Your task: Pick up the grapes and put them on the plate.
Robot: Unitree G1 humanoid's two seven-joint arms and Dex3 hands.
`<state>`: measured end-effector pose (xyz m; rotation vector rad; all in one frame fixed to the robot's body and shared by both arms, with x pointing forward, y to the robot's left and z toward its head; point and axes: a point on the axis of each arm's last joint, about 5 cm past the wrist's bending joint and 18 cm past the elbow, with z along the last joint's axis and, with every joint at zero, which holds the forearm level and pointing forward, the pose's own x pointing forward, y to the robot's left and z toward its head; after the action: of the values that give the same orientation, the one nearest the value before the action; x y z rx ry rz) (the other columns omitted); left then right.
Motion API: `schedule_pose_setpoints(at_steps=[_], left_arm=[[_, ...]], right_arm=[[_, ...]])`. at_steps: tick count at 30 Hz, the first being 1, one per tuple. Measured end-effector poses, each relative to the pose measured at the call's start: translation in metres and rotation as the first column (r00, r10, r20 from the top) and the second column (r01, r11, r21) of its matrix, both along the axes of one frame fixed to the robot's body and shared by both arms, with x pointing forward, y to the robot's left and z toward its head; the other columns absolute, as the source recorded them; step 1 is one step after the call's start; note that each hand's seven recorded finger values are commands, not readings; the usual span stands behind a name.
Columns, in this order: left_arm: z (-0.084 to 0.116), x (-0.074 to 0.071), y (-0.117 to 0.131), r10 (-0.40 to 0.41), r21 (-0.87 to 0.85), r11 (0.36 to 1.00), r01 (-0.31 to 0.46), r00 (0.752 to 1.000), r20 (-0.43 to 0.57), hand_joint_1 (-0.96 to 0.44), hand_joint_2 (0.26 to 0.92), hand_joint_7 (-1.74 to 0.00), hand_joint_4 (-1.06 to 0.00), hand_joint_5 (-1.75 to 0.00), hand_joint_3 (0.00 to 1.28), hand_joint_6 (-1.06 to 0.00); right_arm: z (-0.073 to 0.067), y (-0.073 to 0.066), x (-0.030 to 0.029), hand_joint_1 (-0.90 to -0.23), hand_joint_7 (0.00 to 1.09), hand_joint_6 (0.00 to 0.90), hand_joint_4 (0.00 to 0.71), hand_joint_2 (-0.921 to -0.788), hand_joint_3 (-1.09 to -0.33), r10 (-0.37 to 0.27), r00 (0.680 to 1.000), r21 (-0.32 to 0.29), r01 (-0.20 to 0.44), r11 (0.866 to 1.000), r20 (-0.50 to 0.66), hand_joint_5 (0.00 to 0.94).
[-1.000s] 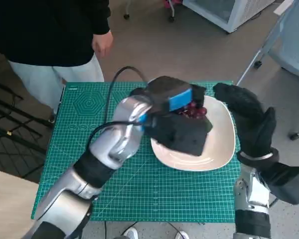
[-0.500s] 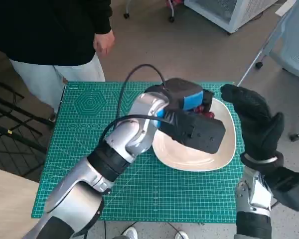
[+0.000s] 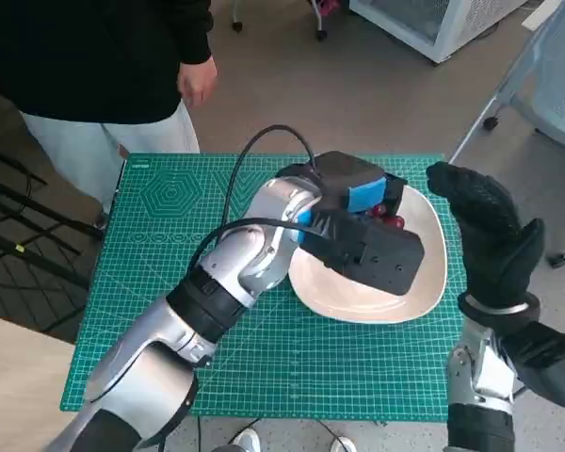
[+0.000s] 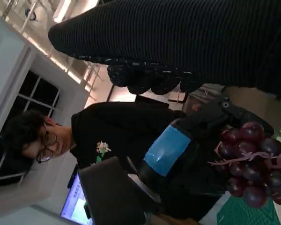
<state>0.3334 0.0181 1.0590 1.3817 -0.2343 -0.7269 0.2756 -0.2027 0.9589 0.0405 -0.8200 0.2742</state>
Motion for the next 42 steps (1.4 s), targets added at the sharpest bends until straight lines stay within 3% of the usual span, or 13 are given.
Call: schedule_pose_setpoints(at_steps=[3, 4, 6, 7, 10, 13, 22, 34, 38, 42], left_arm=[[-0.003, 0.001, 0.000, 0.006, -0.006, 1.000, -0.006, 1.000, -0.023, 0.21, 0.919, -0.66, -0.50, -1.42, 0.22, -0.37], [-0.004, 0.002, 0.000, 0.008, -0.010, 1.000, -0.008, 0.999, -0.034, 0.19, 0.916, -0.48, -0.49, -1.36, 0.21, -0.34], [-0.007, 0.003, 0.000, 0.008, -0.019, 1.000, -0.009, 0.998, -0.058, 0.03, 0.910, -0.26, -0.43, -1.11, 0.16, -0.27], [-0.008, 0.004, 0.000, 0.007, -0.021, 1.000, -0.009, 0.998, -0.069, -0.11, 0.909, -0.18, -0.37, -0.88, 0.12, -0.24], [-0.012, 0.006, 0.000, 0.003, -0.019, 1.000, -0.005, 0.995, -0.100, -0.36, 0.916, -0.06, -0.17, -0.32, 0.05, -0.18], [-0.017, 0.008, 0.002, 0.001, -0.022, 1.000, -0.004, 0.992, -0.129, -0.50, 0.919, -0.02, -0.05, -0.10, 0.02, -0.14], [-0.026, 0.012, 0.007, -0.011, -0.036, 0.999, 0.006, 0.988, -0.156, -0.65, 0.921, 0.00, 0.00, 0.00, 0.08, -0.09], [-0.030, 0.019, 0.026, -0.049, -0.175, 0.984, 0.022, 0.988, -0.148, -0.72, 0.921, -0.01, -0.04, -0.02, 0.26, -0.11], [-0.033, 0.022, 0.043, -0.047, -0.333, 0.943, 0.007, 0.993, -0.111, -0.68, 0.921, -0.03, -0.09, -0.03, 0.30, -0.15], [-0.043, 0.022, 0.065, -0.024, -0.556, 0.830, -0.031, 0.996, -0.092, -0.63, 0.921, -0.05, -0.15, -0.04, 0.32, -0.20]], right_arm=[[0.000, 0.000, -0.0001, -0.503, 0.37, 0.048, 0.226, -0.921, -0.538, -0.001, 1.000, 0.001, 0.001, 1.000, -0.001, 0.002], [0.000, 0.000, -0.0001, -0.503, 0.37, 0.049, 0.226, -0.921, -0.538, -0.001, 1.000, 0.001, 0.001, 1.000, -0.001, 0.002], [0.000, 0.000, -0.0001, -0.504, 0.37, 0.050, 0.226, -0.921, -0.538, -0.002, 1.000, 0.002, 0.002, 1.000, -0.002, 0.002], [0.000, 0.000, -0.0001, -0.504, 0.37, 0.051, 0.226, -0.921, -0.538, -0.002, 1.000, 0.002, 0.002, 1.000, -0.002, 0.002], [-0.001, 0.000, -0.0001, -0.504, 0.36, 0.053, 0.226, -0.921, -0.538, -0.003, 1.000, 0.001, 0.003, 1.000, -0.004, 0.002], [-0.001, 0.000, 0.0000, -0.504, 0.36, 0.055, 0.225, -0.921, -0.539, -0.004, 1.000, -0.002, 0.004, 1.000, -0.007, 0.001], [-0.001, 0.000, 0.0000, -0.505, 0.35, 0.059, 0.225, -0.921, -0.540, -0.006, 1.000, -0.008, 0.006, 1.000, -0.008, 0.001], [-0.004, 0.001, 0.0006, -0.504, 0.34, 0.065, 0.226, -0.921, -0.542, -0.012, 1.000, -0.005, 0.012, 1.000, -0.021, 0.001], [-0.003, 0.002, 0.0010, -0.499, 0.33, 0.067, 0.227, -0.921, -0.544, -0.010, 1.000, -0.004, 0.010, 1.000, -0.019, 0.002], [-0.003, 0.003, 0.0011, -0.497, 0.33, 0.068, 0.227, -0.921, -0.545, -0.012, 1.000, -0.001, 0.012, 1.000, -0.016, 0.002]])
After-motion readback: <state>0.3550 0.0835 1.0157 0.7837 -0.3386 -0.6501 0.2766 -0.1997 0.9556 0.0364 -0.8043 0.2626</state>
